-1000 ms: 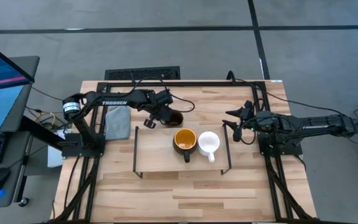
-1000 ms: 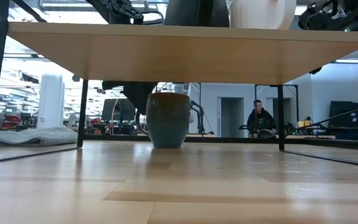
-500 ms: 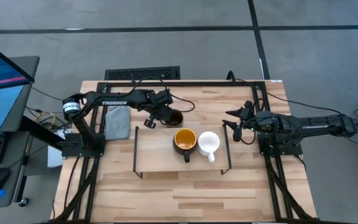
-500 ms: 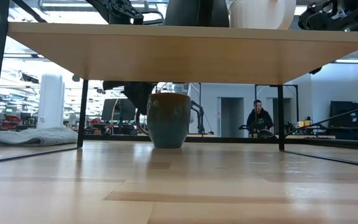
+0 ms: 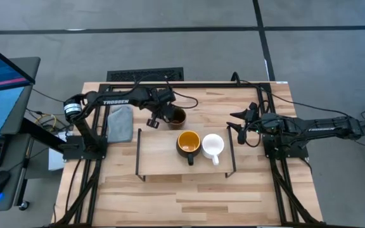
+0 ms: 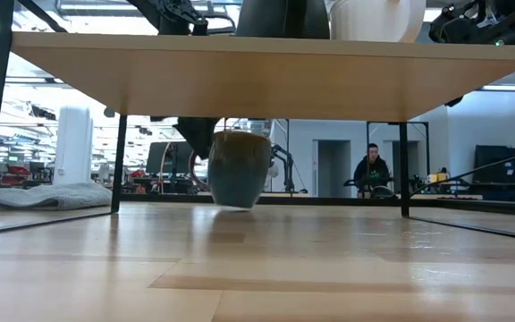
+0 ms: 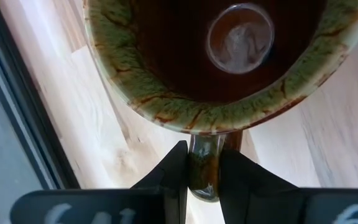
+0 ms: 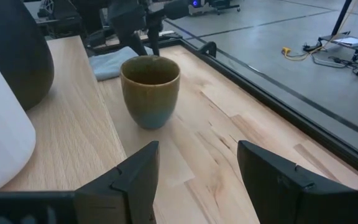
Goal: Stack small to large cups/mugs on shelf
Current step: Put the brown mug on the shelf
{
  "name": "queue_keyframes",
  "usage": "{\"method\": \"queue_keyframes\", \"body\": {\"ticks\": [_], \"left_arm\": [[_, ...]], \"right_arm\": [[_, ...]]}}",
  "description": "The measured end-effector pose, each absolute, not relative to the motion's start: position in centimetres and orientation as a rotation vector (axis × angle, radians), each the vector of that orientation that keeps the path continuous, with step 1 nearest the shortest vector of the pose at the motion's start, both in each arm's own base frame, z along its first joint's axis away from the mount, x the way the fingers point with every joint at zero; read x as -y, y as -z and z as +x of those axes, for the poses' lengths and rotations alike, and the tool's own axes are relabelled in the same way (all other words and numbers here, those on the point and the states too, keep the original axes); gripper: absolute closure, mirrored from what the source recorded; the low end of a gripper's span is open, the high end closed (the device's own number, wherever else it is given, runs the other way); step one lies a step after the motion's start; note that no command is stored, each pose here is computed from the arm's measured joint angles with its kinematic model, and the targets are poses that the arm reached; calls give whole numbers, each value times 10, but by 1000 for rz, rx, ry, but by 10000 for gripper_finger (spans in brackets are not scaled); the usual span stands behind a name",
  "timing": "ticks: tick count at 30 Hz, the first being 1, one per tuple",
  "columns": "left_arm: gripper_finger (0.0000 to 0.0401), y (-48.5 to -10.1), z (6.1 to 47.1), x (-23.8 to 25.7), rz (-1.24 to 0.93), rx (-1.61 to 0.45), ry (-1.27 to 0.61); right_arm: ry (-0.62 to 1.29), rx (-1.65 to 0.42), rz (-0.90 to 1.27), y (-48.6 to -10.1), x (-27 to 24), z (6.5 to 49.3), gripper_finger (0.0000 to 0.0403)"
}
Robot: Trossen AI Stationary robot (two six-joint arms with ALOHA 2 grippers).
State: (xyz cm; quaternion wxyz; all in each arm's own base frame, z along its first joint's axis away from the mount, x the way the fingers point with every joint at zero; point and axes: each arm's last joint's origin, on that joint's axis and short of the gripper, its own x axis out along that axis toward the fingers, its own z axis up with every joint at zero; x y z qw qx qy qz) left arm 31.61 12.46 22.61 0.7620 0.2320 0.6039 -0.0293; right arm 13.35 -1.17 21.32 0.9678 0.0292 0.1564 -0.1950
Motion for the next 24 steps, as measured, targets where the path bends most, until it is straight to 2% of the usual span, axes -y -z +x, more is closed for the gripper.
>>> {"method": "queue_keyframes", "body": {"ticks": [24], "left_arm": [[357,-269,317,-131,490,-1357,-31]], "right_arm": [[394,-325,57,-212,12,133,163]]}}
